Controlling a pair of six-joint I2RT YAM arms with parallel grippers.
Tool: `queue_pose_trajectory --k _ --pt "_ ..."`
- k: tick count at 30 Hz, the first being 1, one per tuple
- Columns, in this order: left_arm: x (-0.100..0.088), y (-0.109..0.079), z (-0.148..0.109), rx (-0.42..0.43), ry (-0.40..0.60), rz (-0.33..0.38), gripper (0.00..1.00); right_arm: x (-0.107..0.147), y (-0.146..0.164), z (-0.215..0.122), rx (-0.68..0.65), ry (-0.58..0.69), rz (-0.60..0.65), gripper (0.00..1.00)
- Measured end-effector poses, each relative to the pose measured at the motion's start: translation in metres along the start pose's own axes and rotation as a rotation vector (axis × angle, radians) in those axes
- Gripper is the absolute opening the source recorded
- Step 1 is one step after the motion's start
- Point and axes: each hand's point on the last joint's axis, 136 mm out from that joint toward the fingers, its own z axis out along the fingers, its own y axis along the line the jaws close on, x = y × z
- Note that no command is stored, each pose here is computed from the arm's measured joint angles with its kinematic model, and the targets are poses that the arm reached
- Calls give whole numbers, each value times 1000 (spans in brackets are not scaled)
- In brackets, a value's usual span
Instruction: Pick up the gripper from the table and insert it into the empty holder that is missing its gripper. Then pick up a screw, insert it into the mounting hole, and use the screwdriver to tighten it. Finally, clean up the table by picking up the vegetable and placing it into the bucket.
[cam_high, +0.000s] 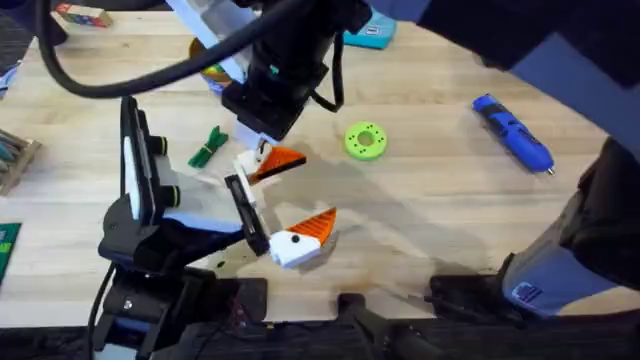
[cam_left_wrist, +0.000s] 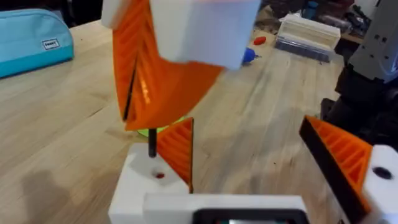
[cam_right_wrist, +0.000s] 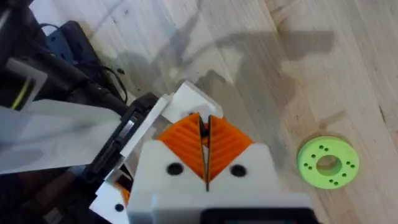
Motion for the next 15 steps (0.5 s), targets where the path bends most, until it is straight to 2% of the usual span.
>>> queue_pose_trajectory --k 15 --pt "0 0 0 0 0 0 983 0 11 2 -21 4 -19 7"
